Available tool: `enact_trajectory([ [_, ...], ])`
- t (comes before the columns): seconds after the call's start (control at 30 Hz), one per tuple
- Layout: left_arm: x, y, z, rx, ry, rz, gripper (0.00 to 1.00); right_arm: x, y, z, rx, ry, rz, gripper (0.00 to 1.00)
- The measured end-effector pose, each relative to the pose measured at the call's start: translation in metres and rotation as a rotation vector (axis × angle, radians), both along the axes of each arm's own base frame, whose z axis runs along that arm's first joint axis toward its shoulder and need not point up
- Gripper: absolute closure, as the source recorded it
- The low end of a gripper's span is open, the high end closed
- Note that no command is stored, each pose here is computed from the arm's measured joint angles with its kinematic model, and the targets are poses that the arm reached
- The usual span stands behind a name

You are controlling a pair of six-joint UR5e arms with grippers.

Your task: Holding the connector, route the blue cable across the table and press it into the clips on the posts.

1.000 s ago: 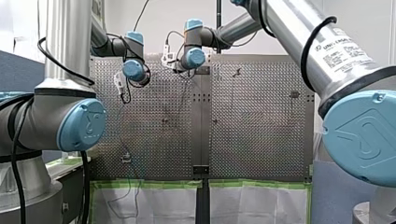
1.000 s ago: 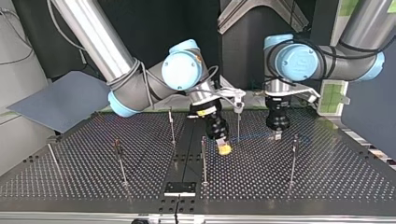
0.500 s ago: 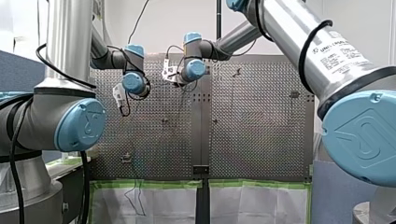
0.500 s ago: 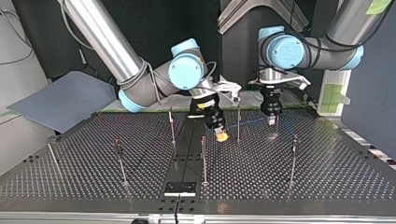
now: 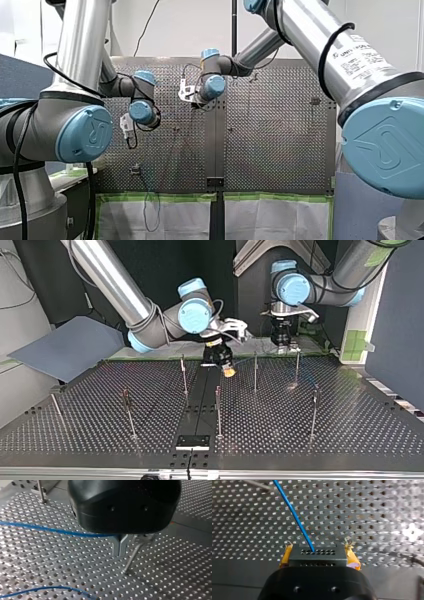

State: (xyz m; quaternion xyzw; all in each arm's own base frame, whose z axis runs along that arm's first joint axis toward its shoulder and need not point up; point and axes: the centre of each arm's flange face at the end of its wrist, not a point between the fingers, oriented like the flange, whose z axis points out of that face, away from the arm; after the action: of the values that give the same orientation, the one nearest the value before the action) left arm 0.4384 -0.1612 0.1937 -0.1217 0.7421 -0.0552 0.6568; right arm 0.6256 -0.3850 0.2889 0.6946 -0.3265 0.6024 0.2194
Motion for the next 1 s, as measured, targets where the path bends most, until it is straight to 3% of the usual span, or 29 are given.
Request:
enact_trajectory([
  [0.17,-0.003,-0.001,-0.006,-0.005,-0.005,-0.017,1.0,-0.005,0.007,-0.02,0.018,0.035,0.038,1.0],
  [0.37,0.003,-0.004,-0.001,-0.033,-0.046,-0.035,1.0,-0.008,0.015,-0.04,0.036,0.045,0.079,1.0],
  [0.53,0.008,-0.003,0.001,-0.047,-0.059,-0.036,1.0,-0.009,0.016,-0.047,0.043,0.046,0.089,1.0],
  [0.77,0.015,-0.006,-0.014,-0.041,-0.038,-0.045,1.0,-0.012,0.012,-0.052,0.052,0.048,0.086,1.0],
  [1.0,0.026,-0.011,-0.035,-0.066,-0.036,-0.064,1.0,-0.011,0.01,-0.079,0.077,0.077,0.087,1.0],
])
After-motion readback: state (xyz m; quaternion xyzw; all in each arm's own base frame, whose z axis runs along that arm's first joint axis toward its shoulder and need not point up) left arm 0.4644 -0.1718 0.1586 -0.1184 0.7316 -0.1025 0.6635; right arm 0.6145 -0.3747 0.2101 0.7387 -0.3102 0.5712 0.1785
